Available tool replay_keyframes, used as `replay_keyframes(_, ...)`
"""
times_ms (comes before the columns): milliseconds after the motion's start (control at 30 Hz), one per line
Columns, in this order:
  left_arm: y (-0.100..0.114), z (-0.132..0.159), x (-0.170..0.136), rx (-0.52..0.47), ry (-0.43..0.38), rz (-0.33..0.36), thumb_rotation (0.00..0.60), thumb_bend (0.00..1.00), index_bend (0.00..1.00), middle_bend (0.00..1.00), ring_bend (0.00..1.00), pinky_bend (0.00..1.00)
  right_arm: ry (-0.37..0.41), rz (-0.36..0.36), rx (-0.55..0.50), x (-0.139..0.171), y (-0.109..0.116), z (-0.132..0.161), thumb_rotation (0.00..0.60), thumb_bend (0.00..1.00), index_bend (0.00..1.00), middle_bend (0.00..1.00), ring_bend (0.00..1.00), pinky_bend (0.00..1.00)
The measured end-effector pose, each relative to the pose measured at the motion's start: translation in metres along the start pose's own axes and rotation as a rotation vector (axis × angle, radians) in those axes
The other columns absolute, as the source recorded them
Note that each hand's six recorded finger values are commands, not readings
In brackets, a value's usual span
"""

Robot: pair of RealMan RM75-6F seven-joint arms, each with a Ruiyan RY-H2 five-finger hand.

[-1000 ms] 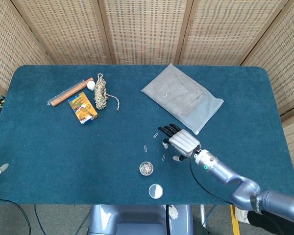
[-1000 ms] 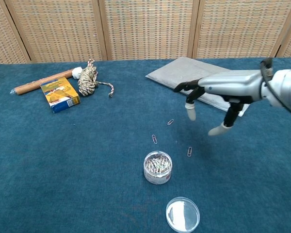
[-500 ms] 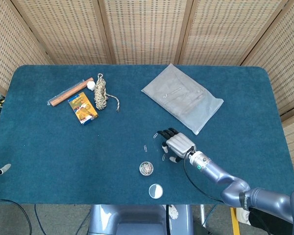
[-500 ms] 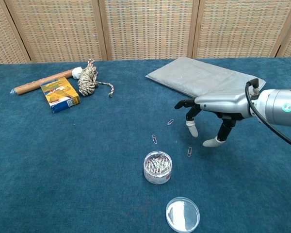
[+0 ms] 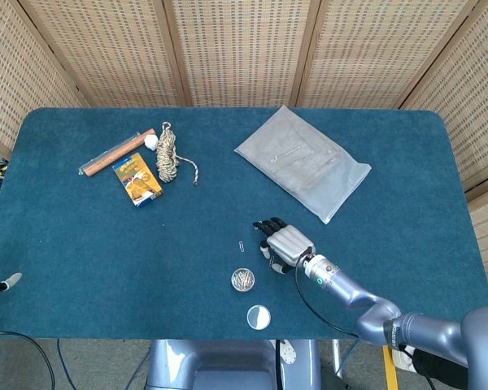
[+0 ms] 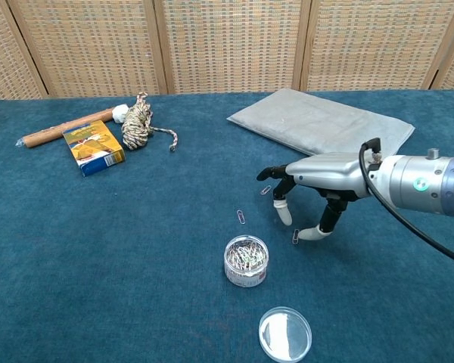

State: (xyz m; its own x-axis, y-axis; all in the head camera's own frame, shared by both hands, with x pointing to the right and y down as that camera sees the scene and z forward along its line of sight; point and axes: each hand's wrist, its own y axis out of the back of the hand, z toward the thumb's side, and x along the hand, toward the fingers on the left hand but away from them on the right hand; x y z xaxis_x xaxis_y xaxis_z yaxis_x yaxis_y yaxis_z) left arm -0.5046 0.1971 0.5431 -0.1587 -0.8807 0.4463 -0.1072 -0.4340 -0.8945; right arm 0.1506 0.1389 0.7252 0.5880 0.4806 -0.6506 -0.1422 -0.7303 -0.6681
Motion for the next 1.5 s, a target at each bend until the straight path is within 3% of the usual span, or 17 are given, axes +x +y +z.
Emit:
replay_keyframes(667,0.002,-0.003,0.002,-0.010,-0.001,-0.006,0.600,0.04,0.00,0.00,0.00,0.00,-0.045,0.050,0.043,-0.013,-0.016,-0.008,0.600,0.31,0.50,0.00,0.00,0.00)
replay_keyframes(1067,0.001,-0.002,0.002,-0.006,-0.001,-0.008,0.600,0.04,0.00,0.00,0.00,0.00,-0.074,0.065,0.048,-0.011,-0.023,-0.017,0.600,0.34,0.65,0.00,0.00,0.00)
replay_keyframes(1500,0.001,-0.002,0.002,-0.008,-0.002,-0.010,0.600,0.04,0.00,0.00,0.00,0.00,-0.037,0.001,0.011,-0.002,-0.002,-0.008,0.600,0.35,0.68,0.00,0.00,0.00)
